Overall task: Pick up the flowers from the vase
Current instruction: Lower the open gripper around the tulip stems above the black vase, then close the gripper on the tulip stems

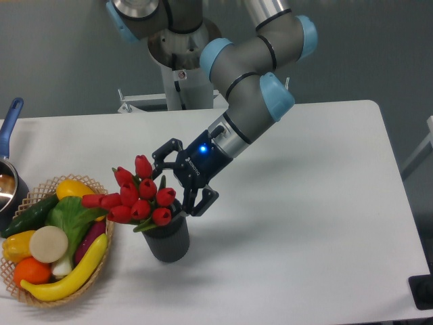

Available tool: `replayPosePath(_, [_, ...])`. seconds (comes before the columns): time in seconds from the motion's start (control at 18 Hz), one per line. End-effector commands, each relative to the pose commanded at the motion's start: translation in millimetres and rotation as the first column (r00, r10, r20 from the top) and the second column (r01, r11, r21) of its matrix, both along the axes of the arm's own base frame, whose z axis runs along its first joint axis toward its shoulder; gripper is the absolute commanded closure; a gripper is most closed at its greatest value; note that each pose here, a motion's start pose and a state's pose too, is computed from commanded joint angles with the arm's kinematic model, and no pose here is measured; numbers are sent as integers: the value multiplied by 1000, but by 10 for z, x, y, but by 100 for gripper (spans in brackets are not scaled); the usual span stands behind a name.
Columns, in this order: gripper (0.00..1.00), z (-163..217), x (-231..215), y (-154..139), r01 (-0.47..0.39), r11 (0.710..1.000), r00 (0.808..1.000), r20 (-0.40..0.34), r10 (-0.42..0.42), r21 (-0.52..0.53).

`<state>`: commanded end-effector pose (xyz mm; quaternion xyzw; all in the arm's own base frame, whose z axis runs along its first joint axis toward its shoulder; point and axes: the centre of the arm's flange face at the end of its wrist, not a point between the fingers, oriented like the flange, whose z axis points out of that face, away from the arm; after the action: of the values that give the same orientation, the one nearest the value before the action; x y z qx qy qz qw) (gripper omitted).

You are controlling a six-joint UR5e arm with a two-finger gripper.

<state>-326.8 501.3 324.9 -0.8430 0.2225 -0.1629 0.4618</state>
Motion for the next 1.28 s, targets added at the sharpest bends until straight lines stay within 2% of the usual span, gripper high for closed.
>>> replayPosePath(0.5, [1, -5, 8, 12, 4, 1000, 1000, -5, -4, -2])
replayPosePath(0.61, [21, 4, 10, 11, 3, 1000, 1000, -5, -3, -2])
replayPosePath(0.72, [34, -1, 7, 13, 3, 1000, 1000, -6, -3, -1])
replayPosePath(0.94, [51, -8, 5, 15, 3, 1000, 1000, -6, -3, -1])
replayPosePath(1.28, [56, 9, -23, 6, -2, 1000, 1000, -5, 2, 4])
